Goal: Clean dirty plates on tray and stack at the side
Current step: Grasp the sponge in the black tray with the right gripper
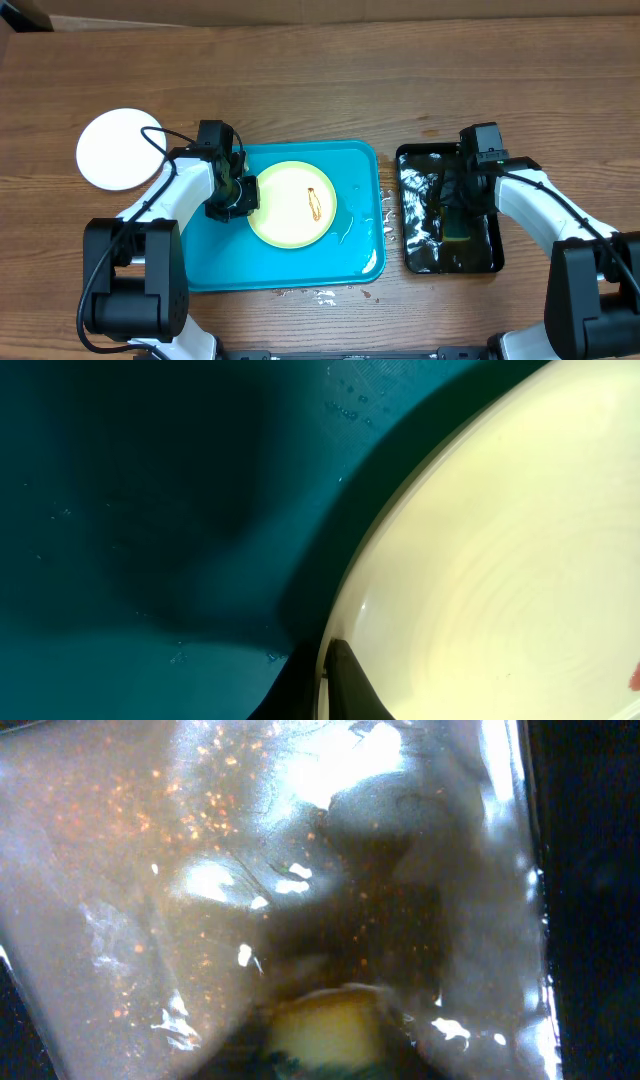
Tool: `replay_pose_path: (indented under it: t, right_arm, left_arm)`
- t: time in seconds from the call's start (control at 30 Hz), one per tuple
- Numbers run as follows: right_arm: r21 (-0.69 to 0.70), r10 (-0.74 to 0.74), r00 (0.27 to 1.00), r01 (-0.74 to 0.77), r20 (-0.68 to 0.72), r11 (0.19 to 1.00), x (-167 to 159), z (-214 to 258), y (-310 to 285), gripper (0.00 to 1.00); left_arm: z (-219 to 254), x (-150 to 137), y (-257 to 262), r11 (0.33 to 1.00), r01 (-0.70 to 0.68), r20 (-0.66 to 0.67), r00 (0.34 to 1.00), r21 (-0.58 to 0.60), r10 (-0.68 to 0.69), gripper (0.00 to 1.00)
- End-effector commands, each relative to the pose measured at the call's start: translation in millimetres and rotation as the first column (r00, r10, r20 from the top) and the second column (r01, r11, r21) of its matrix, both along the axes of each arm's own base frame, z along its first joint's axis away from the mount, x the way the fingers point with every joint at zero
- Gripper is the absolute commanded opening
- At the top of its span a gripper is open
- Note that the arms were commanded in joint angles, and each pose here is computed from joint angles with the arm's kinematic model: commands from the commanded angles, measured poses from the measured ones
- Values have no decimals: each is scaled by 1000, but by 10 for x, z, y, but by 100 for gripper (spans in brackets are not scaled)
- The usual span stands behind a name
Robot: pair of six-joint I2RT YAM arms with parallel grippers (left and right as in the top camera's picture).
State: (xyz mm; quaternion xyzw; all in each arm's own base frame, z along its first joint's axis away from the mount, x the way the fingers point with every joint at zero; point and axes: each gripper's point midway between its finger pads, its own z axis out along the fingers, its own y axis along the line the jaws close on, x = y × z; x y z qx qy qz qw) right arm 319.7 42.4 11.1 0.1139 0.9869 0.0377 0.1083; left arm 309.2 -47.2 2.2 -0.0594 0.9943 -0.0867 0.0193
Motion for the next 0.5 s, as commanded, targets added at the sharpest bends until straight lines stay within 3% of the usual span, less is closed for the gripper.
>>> replay_pose_path:
  t: [0.0,0.03,0.07,0.1,0.13,0.27,0.37,0.47]
  right_arm:
    - [-12,3,1000,-3,-16,1000,-34,-62,-10,4]
    - [-11,3,1000,-3,-12,1000,-24,-58,-8,4]
    - [-10,3,1000,-3,-6,1000,0,-39,-5,32]
    - [-9,3,1000,-3,-3,1000,22,-11,-1,71]
    - [-9,2,1000,-2,-7,1000,44,49,-2,90]
    - [-17,-1,998,0,-68,1000,17,306,-4,94]
    - [-24,-6,991,2,-135,1000,-123,355,-18,93]
    - [-31,-7,982,1,-187,1000,-271,259,-36,83]
  left_arm:
    - [-187,-151,106,997,1,-54,999,74,3,4]
    - [-187,-146,106,997,1,-52,999,74,3,4]
    - [-187,-144,106,997,1,-51,999,74,3,5]
    - [-187,-141,106,997,1,-50,999,74,3,4]
    - [-187,-136,106,997,1,-48,999,74,3,7]
    - [-188,-135,107,997,1,-47,999,75,3,24]
    - [-188,-127,105,997,0,-44,999,74,3,54]
    - [-188,-128,105,997,0,-45,999,74,3,77]
